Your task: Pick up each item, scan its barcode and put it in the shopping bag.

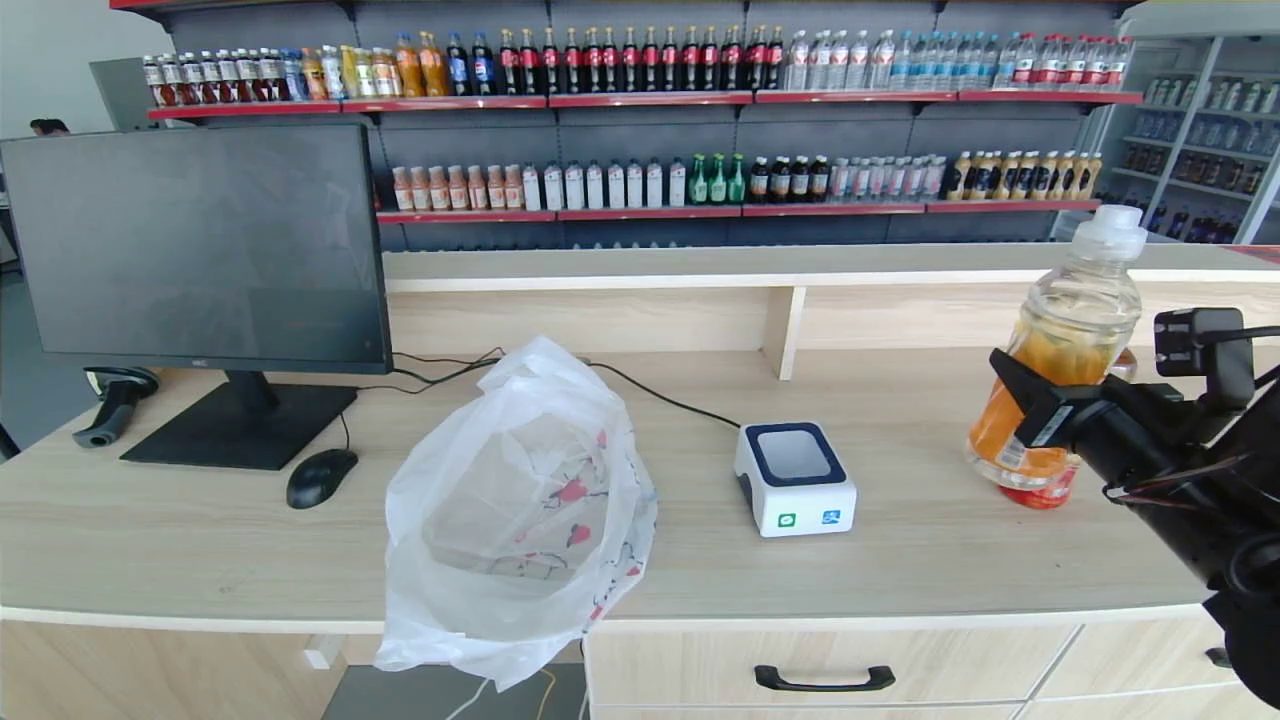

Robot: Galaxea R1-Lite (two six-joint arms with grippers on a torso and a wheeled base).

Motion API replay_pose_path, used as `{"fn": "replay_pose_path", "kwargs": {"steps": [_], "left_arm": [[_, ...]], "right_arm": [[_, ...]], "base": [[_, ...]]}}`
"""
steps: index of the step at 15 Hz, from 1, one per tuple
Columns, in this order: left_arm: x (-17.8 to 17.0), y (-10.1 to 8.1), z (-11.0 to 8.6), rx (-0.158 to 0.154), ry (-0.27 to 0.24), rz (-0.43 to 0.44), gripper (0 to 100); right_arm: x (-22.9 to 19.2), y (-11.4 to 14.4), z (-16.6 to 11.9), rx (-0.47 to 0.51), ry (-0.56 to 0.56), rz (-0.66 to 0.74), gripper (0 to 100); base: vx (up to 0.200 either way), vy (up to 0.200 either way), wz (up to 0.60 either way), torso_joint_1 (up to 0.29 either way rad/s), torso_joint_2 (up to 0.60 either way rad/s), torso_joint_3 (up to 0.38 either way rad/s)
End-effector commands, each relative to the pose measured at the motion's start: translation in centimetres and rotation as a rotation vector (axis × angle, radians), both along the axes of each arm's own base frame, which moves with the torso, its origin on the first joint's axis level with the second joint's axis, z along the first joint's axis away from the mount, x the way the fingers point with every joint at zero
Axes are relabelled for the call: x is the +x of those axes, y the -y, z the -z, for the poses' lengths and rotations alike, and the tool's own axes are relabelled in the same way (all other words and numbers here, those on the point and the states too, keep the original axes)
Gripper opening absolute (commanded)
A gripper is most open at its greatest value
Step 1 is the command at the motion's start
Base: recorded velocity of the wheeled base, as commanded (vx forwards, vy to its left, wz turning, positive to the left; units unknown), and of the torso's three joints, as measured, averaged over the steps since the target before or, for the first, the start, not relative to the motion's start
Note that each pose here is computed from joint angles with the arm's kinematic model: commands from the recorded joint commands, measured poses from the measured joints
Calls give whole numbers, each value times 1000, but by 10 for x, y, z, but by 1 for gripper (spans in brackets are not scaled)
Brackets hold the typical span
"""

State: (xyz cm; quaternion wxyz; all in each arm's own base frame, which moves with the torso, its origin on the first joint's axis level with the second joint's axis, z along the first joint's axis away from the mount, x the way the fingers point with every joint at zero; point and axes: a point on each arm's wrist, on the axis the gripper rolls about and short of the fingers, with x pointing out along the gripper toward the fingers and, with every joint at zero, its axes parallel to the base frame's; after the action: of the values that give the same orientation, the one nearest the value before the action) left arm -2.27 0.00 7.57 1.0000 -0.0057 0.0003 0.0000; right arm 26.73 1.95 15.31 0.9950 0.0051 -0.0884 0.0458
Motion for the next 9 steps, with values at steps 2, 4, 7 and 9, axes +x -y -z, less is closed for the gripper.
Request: {"fn": "replay_pose_path", "kwargs": {"steps": [2, 4, 7, 9], "left_arm": [[0, 0, 0, -1, 1, 0, 100], [0, 0, 0, -1, 1, 0, 100], [0, 0, 0, -1, 1, 0, 100], [0, 0, 0, -1, 1, 0, 100]], "right_arm": [[-13, -18, -13, -23, 51, -68, 0], [-20, -25, -14, -21, 53, -102, 0], [-34, -39, -17, 0, 57, -170, 0], [-41, -55, -24, 31, 82, -244, 0]], "base": [[0, 0, 0, 0, 0, 0], [0, 0, 0, 0, 0, 0], [0, 0, 0, 0, 0, 0], [0, 0, 0, 0, 0, 0]]}}
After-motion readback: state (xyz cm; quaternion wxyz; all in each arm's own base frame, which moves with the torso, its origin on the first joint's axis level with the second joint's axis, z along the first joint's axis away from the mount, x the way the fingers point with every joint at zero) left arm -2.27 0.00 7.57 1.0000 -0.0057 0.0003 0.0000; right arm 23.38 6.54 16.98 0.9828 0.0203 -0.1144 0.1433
